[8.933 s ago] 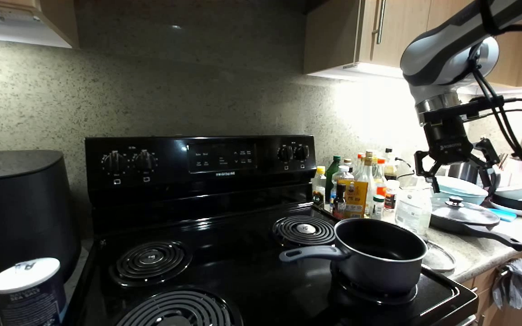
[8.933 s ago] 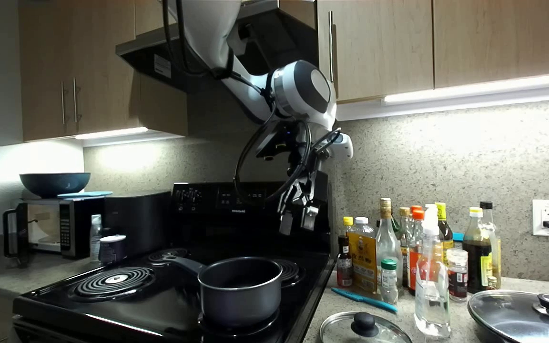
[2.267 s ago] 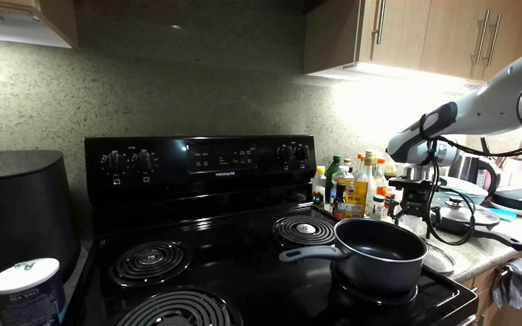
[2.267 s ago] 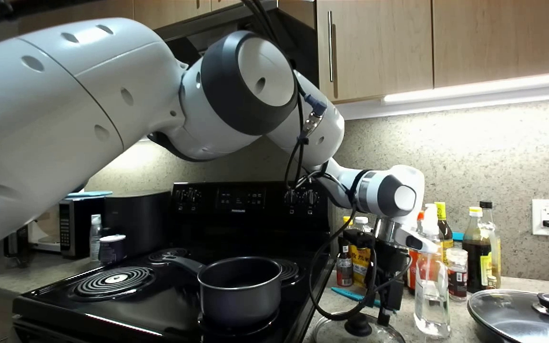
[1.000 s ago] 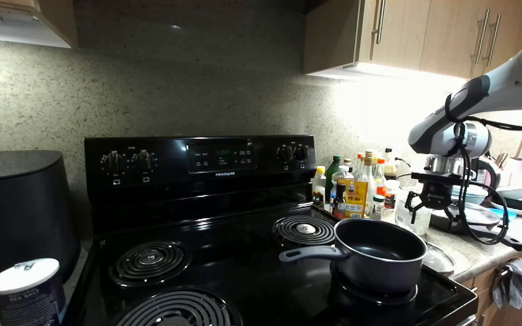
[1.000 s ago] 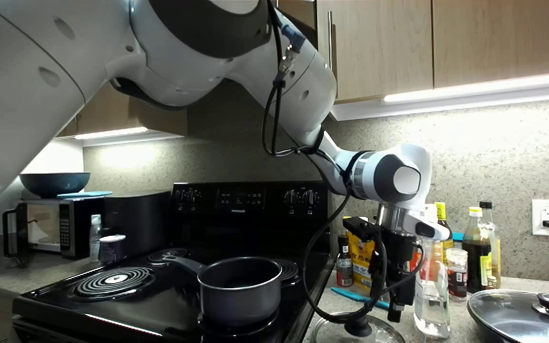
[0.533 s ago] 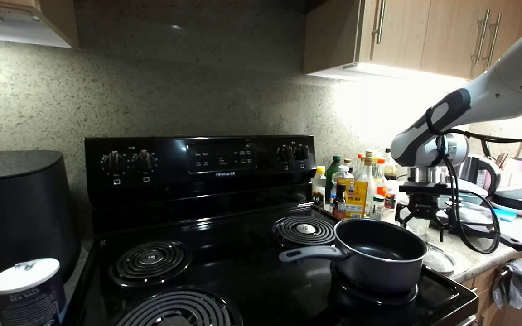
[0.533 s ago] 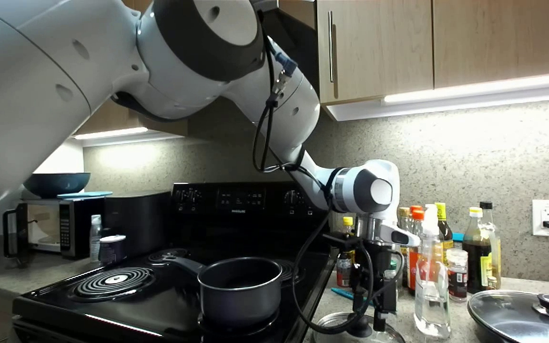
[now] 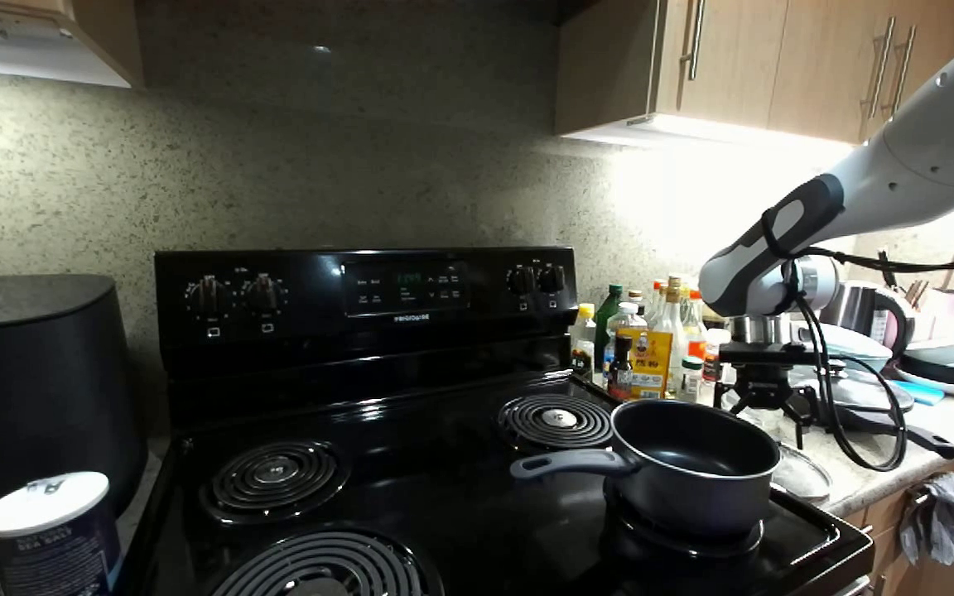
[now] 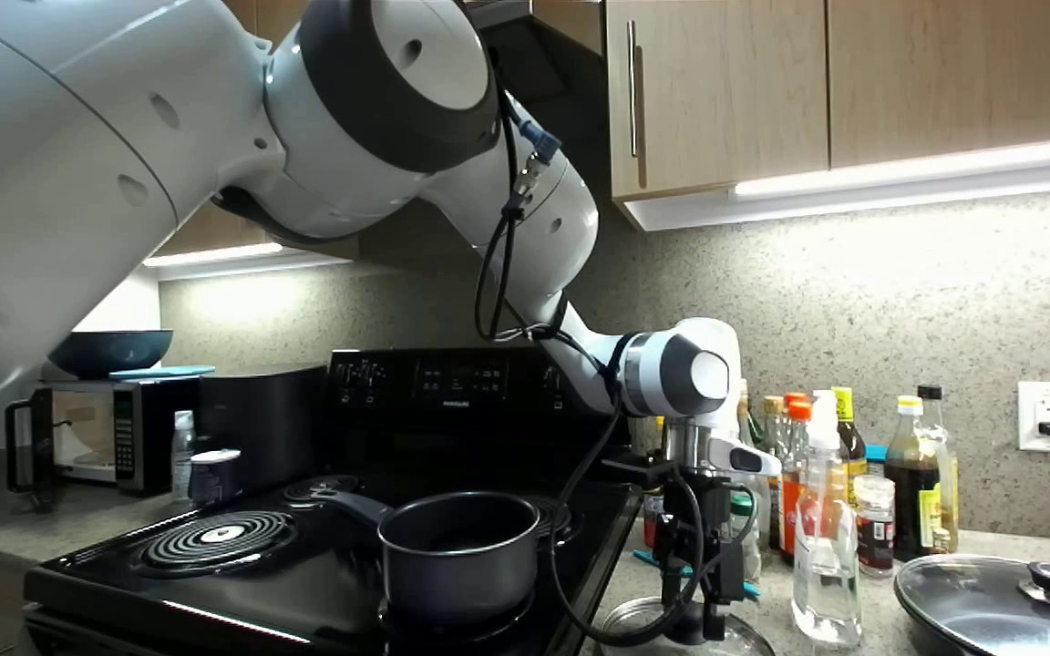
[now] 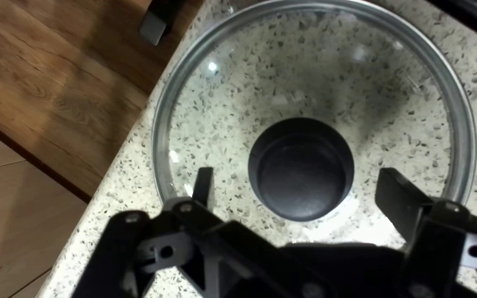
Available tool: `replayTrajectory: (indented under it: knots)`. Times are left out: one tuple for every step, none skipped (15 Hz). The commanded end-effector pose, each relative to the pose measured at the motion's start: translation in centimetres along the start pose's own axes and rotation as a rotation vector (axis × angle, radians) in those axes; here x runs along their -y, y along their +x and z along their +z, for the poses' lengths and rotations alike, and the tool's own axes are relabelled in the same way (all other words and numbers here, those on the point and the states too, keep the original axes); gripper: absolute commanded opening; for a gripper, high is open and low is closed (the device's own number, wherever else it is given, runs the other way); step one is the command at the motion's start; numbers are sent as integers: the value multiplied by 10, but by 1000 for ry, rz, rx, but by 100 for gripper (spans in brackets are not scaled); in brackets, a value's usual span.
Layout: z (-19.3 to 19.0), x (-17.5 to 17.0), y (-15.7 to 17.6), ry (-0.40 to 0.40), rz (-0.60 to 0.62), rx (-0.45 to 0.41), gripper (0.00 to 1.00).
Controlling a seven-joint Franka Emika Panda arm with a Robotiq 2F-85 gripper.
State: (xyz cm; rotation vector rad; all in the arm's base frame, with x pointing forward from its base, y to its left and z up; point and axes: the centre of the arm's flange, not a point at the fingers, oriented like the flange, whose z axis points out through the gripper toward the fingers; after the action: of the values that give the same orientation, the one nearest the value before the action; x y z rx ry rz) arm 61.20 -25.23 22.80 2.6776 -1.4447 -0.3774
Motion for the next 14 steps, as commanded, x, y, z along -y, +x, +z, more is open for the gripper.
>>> replayTrajectory:
  knots:
    - [1,1,-2,-22,-10,-9,75]
    - [1,2,-2,-19,-12,-12,73]
    - [0,3,-1,-15,-13,-12,67]
    - [-1,3,0,-12,-15,-12,59]
    - [-2,4,0,-8,-15,-12,53]
    - [-3,4,1,-7,-16,-10,47]
    - [-4,4,2,-5,-16,-10,41]
    - [-6,4,3,-1,-15,-8,35]
    - [-8,4,4,4,-14,-7,29]
    - [-10,5,5,8,-10,-8,72]
    - [-9,5,6,1,-8,-1,73]
    - [-13,4,4,11,-4,-21,50]
    - [-12,5,4,9,-4,-19,55]
    - [-12,5,4,8,-4,-18,63]
